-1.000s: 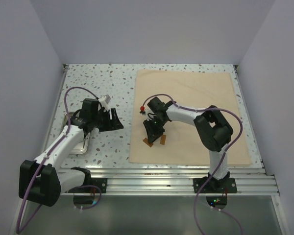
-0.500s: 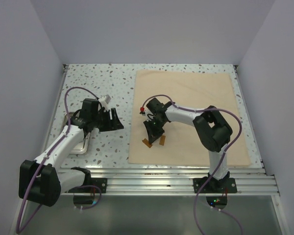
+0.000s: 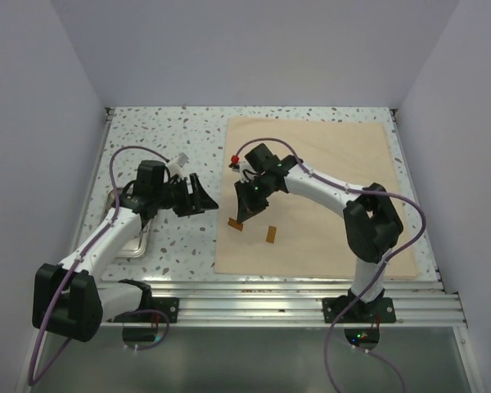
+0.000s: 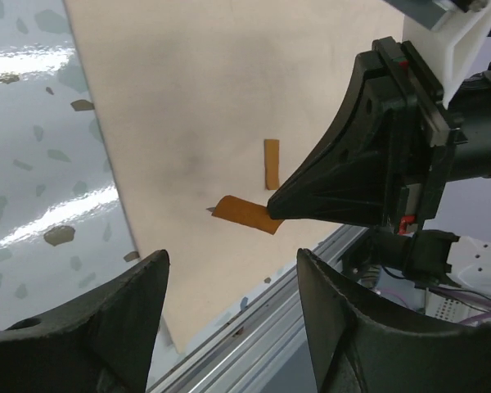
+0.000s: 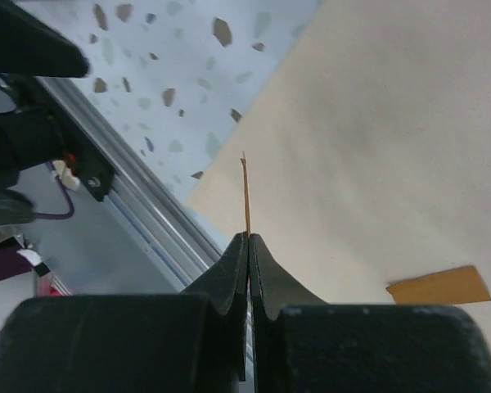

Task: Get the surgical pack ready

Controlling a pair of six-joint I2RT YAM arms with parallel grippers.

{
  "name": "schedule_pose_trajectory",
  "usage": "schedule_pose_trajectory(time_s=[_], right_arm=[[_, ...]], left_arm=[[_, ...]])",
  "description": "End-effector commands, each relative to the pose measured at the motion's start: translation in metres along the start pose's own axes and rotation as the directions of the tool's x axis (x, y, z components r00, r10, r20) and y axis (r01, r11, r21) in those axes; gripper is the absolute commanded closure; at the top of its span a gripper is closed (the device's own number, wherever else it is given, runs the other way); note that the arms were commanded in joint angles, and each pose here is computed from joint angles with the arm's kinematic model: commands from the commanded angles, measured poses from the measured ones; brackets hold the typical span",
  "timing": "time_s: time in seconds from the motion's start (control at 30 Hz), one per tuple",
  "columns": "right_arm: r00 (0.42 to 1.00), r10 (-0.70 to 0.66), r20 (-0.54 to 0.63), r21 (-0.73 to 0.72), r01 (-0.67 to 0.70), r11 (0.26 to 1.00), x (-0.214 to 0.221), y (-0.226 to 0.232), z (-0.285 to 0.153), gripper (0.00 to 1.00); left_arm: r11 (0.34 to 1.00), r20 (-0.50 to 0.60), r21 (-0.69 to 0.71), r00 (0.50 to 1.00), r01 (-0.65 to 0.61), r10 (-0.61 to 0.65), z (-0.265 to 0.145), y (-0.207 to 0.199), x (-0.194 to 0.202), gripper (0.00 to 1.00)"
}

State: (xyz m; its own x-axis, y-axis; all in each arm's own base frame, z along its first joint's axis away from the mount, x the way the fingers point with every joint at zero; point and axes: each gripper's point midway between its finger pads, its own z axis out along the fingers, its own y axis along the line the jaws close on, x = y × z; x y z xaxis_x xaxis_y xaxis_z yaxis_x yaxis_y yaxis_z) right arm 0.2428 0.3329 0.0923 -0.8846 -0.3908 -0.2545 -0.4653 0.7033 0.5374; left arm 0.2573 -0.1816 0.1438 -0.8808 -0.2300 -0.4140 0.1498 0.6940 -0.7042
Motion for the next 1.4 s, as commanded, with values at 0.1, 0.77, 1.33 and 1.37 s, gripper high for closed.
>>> schedule_pose_trajectory(time_s=[0.1,0.77,1.33,1.37], right_arm=[[0.990,0.002,0.144,-0.162,0.022,0.987,-0.042,0.052,-0.044,1.00],[0.969,0.095,0.229,-0.428,0.012,0.904,-0.085,0.083,-0.092,1.00],[0.969,0.086,0.231,-0.485,0.039,0.874,-0.081,0.077,-0.107,1.00],[0.969,0.088,0.232,-0.486,0.037,0.873,-0.080,0.076,-0.108,1.00]], left_arm=[[0.989,0.062,0.147,0.998,0.019,-0.029,-0.005,-0.041,-0.025,0.32],[0.992,0.094,0.119,0.995,-0.037,0.026,-0.009,-0.047,-0.043,0.33],[0.952,0.048,0.287,0.994,-0.107,0.098,-0.007,-0.067,-0.035,0.32],[0.952,0.048,0.285,0.994,-0.109,0.099,-0.008,-0.066,-0.034,0.32]])
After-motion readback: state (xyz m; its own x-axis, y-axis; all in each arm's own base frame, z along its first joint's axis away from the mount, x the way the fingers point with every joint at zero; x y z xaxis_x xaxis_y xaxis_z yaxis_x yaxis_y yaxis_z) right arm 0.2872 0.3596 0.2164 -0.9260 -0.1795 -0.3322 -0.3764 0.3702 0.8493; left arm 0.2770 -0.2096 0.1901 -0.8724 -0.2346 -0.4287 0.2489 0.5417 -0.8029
